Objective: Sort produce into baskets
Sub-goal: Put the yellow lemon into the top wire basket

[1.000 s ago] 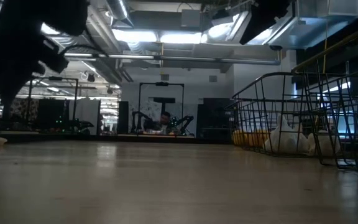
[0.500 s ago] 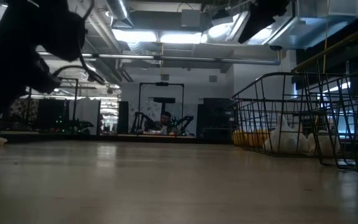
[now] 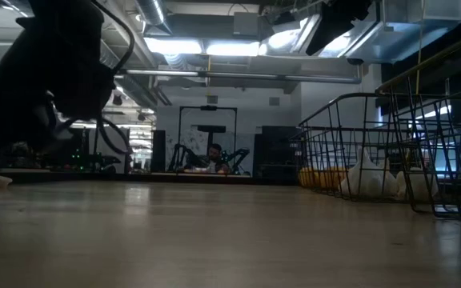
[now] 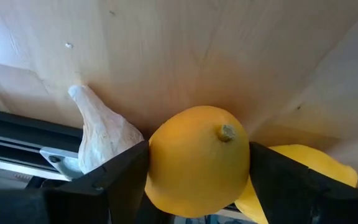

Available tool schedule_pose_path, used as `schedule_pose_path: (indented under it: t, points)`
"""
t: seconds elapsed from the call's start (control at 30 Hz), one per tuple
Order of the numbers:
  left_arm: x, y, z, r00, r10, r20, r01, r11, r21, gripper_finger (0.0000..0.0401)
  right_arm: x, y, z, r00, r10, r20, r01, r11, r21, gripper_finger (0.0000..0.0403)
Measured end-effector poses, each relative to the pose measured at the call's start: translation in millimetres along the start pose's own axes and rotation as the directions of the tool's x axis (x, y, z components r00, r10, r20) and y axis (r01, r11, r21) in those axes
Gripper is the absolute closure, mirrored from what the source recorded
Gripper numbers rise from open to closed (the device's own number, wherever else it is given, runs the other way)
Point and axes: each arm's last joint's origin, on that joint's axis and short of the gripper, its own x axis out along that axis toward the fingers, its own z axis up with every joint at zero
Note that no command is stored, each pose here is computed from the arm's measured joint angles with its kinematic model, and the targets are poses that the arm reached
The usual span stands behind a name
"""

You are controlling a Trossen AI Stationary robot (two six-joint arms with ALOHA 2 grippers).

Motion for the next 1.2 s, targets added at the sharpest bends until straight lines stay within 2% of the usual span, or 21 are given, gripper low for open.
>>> schedule_pose_path:
  t: [0.13, 0.33, 0.63, 0.8, 0.9, 1.0, 1.13, 1.2]
  points:
    - [0.7, -0.3, 0.9, 1.000, 0.002, -0.007, -0.001, 1.000, 0.013, 0.0159, 0.0, 0.0, 0.0, 1.000, 0.000, 0.000, 0.000, 1.000, 0.000, 0.0171]
    - [-4.4, -0.8, 2.6, 1.000, 0.010, 0.009, -0.011, 1.000, 0.023, 0.0205, 0.0, 0.0, 0.0, 1.000, 0.000, 0.000, 0.000, 1.000, 0.000, 0.0171]
    - [-27.8, 5.8, -6.1, 0.986, 0.017, 0.167, -0.018, 1.000, 0.006, 0.0214, 0.0, 0.1, 0.0, 1.000, 0.004, 0.000, -0.004, 1.000, 0.001, 0.0171]
    - [-51.7, 14.1, -18.4, 0.947, 0.005, 0.322, 0.010, 0.999, -0.047, 0.0211, 0.0, 1.1, 2.1, 0.999, 0.032, 0.015, -0.032, 0.999, 0.012, 0.0171]
    - [-68.6, 20.1, -28.2, 0.901, -0.001, 0.435, 0.037, 0.997, -0.074, 0.0210, -0.1, 1.6, 2.3, 0.999, 0.046, 0.015, -0.047, 0.999, 0.013, 0.0171]
    - [-85.5, 26.1, -37.9, 0.828, -0.019, 0.560, 0.084, 0.992, -0.089, 0.0210, -0.1, 1.8, 4.1, 0.998, 0.049, 0.031, -0.050, 0.998, 0.026, 0.0171]
    - [-105.1, 32.9, -49.4, 0.675, -0.041, 0.736, 0.158, 0.983, -0.090, 0.0209, -0.2, 3.2, 7.4, 0.994, 0.093, 0.056, -0.096, 0.994, 0.047, 0.0171]
    - [-113.7, 36.1, -54.3, 0.581, -0.054, 0.812, 0.200, 0.977, -0.078, 0.0208, -0.2, 3.8, 9.2, 0.991, 0.116, 0.070, -0.120, 0.991, 0.056, 0.0171]
